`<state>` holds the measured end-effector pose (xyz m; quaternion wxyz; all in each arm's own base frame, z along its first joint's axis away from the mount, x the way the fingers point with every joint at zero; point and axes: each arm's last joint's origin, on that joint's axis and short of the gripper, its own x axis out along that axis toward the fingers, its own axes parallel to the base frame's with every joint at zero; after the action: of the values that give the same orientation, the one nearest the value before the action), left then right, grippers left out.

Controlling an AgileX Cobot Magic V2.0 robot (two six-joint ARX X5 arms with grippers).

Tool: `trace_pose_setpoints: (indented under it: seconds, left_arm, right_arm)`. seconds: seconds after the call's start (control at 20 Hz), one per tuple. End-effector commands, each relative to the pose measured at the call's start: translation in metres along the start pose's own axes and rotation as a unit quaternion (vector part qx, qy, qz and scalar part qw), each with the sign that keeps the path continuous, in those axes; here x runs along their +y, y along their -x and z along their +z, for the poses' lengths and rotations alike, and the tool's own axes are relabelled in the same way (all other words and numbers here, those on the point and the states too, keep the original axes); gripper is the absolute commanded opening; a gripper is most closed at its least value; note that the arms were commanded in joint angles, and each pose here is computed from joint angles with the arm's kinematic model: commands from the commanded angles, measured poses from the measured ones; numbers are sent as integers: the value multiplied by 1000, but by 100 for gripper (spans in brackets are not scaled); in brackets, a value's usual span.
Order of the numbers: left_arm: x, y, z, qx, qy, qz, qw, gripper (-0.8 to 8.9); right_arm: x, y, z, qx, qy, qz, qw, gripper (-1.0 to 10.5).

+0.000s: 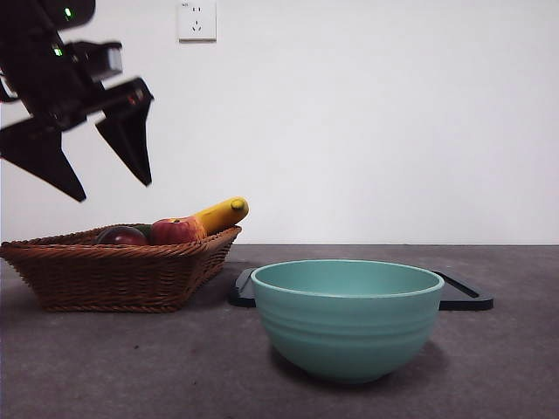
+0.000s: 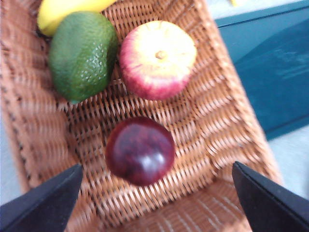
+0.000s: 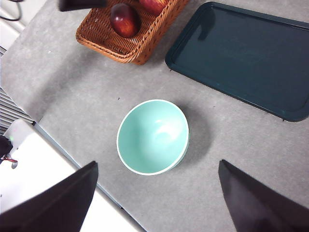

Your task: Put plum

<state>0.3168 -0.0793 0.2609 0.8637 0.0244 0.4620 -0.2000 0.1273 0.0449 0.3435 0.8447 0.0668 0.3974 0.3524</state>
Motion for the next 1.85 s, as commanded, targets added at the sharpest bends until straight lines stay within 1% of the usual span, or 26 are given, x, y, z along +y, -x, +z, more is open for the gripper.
trace_pose_setpoints:
  seconds: [0.05,0.15,0.3,0.4,0.45,0.85,1.1,1.15,1.25,1.35,1.5,1.65,1.75,1.85]
  left_arm:
    - [2,-15,6,4,-13,6,1000,490]
    - [5,-26,5,15,-19,16,1000,490]
    - [6,-41,4,25,-25,16,999,489]
    - [5,-50,3,30,-30,13,999,458]
    - [5,-54,2,33,-33,12,999,458]
    - [6,-72,-2,54,-37,9,998,455]
    - [5,-73,-1,48,-40,9,998,265]
    - [5,-72,-1,48,-39,9,998,241]
    - [5,-71,-2,50,-39,9,998,241]
    - [4,-64,0,42,-40,9,998,243]
    - [-2,-34,8,1,-46,4,999,243]
    - [-14,8,12,-45,-53,-27,997,243]
    - [-26,40,11,-75,-58,-50,994,243]
    - [-41,66,5,-91,-76,-76,990,243]
  right_arm:
    - [2,1,4,-5,10,3,1000,400]
    - [2,1,4,-5,10,3,1000,400]
    - [2,1,4,-5,10,3,1000,400]
    - [2,1,4,-5,10,3,1000,400]
    - [2,1,4,-5,10,3,1000,400]
    - [2,1,5,-8,12,3,1000,400]
    - [2,1,5,-8,12,3,1000,400]
    - [2,1,5,-8,12,3,1000,400]
    - [2,1,5,-8,12,3,1000,400]
    - [2,1,5,-8,12,3,1000,400]
    - [2,1,5,-8,12,3,1000,400]
    - [2,1,5,-8,12,3,1000,400]
    - [2,1,5,-8,13,3,1000,400]
    - [2,1,5,-8,13,3,1000,400]
